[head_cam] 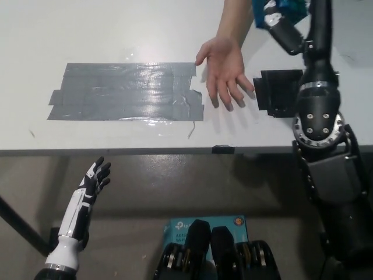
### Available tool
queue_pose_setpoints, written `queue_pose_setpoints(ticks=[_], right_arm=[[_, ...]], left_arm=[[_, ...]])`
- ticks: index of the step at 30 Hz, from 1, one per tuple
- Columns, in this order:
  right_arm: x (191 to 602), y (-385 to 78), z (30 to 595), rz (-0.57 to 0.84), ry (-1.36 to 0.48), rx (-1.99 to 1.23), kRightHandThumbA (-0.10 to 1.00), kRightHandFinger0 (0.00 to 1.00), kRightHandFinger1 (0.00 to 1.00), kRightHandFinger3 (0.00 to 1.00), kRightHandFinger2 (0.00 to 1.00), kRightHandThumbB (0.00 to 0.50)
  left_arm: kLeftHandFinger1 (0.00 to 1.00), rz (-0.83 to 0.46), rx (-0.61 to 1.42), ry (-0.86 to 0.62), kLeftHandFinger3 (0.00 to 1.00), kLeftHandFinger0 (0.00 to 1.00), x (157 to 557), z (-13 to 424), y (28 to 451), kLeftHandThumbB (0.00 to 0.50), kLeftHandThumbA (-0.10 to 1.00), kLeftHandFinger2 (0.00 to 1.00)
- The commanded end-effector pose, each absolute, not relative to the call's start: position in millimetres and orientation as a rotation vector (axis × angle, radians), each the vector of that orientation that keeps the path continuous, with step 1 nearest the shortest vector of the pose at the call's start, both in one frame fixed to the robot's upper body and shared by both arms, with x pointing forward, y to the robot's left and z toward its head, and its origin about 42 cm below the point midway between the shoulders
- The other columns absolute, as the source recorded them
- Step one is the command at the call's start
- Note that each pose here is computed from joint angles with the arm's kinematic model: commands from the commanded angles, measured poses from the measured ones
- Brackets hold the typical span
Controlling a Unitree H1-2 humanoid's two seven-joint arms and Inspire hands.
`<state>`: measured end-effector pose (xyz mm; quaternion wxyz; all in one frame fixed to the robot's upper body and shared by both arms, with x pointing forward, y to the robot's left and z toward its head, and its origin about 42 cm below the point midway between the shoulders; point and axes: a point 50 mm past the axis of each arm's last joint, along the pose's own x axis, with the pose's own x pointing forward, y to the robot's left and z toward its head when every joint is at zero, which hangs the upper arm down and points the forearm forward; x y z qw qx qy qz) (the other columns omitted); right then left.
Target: A rubick's cube is kept in the black marked spot on the table and the robot uses its right arm to pick it up and hands it to a person
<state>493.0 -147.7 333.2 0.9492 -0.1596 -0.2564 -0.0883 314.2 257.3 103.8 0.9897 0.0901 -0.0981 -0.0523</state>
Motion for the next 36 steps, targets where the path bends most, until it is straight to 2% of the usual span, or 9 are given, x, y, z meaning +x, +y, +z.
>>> queue_pose_setpoints(ticks=[1,12,18,24,28,29,30,31,36], right_arm=[[509.0,-123.8,376.2,-0.133,-0.645,-0.38,-0.1,0.0,0.4,0.99,0.87,0.167],[569.7,-95.3,367.8,-0.071,-0.476,-0.553,-0.1,0.0,0.44,0.96,0.86,0.182],[581.5,-83.2,368.3,-0.046,-0.387,-0.6,-0.1,0.0,0.18,0.85,0.53,0.184],[581.4,-76.7,344.8,-0.019,-0.301,-0.64,-0.1,0.0,0.24,0.88,0.75,0.192],[579.9,-79.7,326.5,-0.025,-0.259,-0.711,-0.1,0.01,0.4,0.92,0.89,0.191],[581.0,-81.8,323.6,0.005,-0.227,-0.751,0.0,0.25,0.56,0.96,0.88,0.233],[583.4,-85.8,318.5,0.089,-0.145,-0.785,0.42,0.68,1.0,1.0,1.0,0.447],[584.3,-87.9,316.3,0.129,-0.105,-0.796,0.51,1.0,1.0,1.0,1.0,0.47],[586.3,-97.5,315.0,0.182,-0.084,-0.786,0.59,1.0,1.0,1.0,1.0,0.49]], left_arm=[[1.0,-0.112,0.209,-0.254,1.0,1.0,319.6,117.1,261.3,0.182,1.0,1.0],[1.0,-0.121,0.214,-0.263,1.0,1.0,322.1,118.6,259.7,0.18,1.0,1.0],[1.0,-0.121,0.216,-0.269,1.0,1.0,324.0,121.6,259.0,0.19,1.0,1.0],[1.0,-0.123,0.216,-0.277,1.0,1.0,325.5,122.9,256.3,0.192,1.0,1.0],[1.0,-0.129,0.225,-0.279,1.0,1.0,325.5,124.1,256.5,0.195,1.0,1.0],[1.0,-0.13,0.225,-0.285,1.0,1.0,326.7,124.5,256.6,0.195,1.0,1.0],[1.0,-0.13,0.225,-0.288,1.0,1.0,327.3,124.5,256.7,0.199,1.0,1.0],[1.0,-0.13,0.225,-0.288,1.0,1.0,327.4,124.4,256.7,0.2,1.0,1.0],[1.0,-0.131,0.231,-0.29,1.0,1.0,329.4,125.9,257.0,0.209,1.0,1.0]])
